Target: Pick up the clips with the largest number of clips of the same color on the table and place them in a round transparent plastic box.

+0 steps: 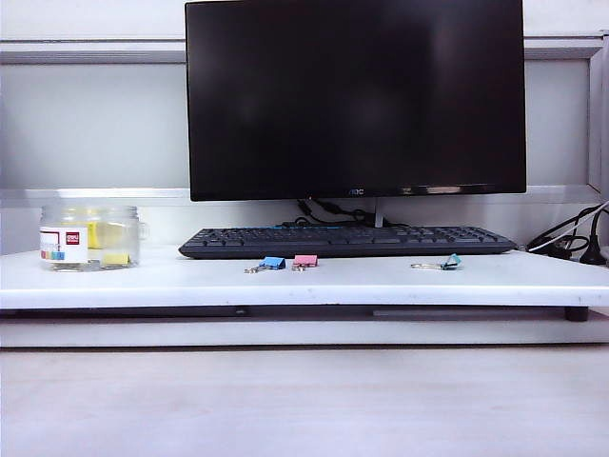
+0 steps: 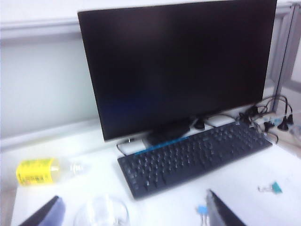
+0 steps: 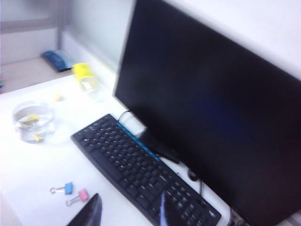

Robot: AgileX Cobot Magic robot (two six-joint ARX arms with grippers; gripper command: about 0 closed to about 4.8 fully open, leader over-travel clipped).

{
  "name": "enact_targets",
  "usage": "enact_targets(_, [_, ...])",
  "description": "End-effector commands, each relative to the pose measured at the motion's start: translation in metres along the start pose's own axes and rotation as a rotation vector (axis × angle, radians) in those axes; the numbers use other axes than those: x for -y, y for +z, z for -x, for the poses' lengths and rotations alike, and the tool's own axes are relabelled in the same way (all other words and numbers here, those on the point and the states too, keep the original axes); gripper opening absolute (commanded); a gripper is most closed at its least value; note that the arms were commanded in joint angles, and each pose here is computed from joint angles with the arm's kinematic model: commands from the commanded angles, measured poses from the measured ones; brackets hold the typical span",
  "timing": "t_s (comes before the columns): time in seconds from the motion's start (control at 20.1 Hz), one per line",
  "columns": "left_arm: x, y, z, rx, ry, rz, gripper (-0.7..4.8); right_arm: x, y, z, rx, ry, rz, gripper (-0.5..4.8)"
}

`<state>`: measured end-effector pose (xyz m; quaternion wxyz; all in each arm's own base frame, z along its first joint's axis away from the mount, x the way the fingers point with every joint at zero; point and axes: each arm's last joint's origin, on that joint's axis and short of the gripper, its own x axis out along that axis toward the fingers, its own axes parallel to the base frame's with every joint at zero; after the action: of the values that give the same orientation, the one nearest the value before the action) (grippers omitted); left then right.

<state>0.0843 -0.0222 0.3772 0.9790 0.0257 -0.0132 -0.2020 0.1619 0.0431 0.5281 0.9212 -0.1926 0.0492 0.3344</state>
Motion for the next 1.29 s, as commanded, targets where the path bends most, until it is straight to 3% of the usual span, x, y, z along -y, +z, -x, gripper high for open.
enact_targets(0.05, [0.001,-0.004,0.002,-0.053,-0.003,0.008,4.02,-0.019,-0.003,0.036,0.025,-0.084,0.028,1.66])
enact_targets(0.35, [0.001,-0.010,0.003,-0.112,-0.004,-0.001,4.02,-0.057,-0.044,0.074,-0.022,-0.160,0.009,1.66])
enact_targets(0.65, [0.002,-0.019,0.005,-0.202,-0.010,0.020,4.02,-0.085,-0.110,0.067,0.041,-0.179,-0.154,1.66])
enact_targets(0.99, [0.010,-0.014,0.043,-0.072,-0.002,-0.008,4.02,-0.108,-0.193,0.036,0.105,-0.190,-0.286,1.65])
enact_targets(1.19, [0.016,-0.030,0.062,-0.093,-0.002,0.007,4.01,-0.110,-0.221,0.017,0.030,-0.197,-0.315,1.65])
enact_targets(1.29, [0.018,-0.043,0.067,-0.091,-0.001,0.050,4.01,-0.111,-0.231,0.011,0.023,-0.195,-0.318,1.65])
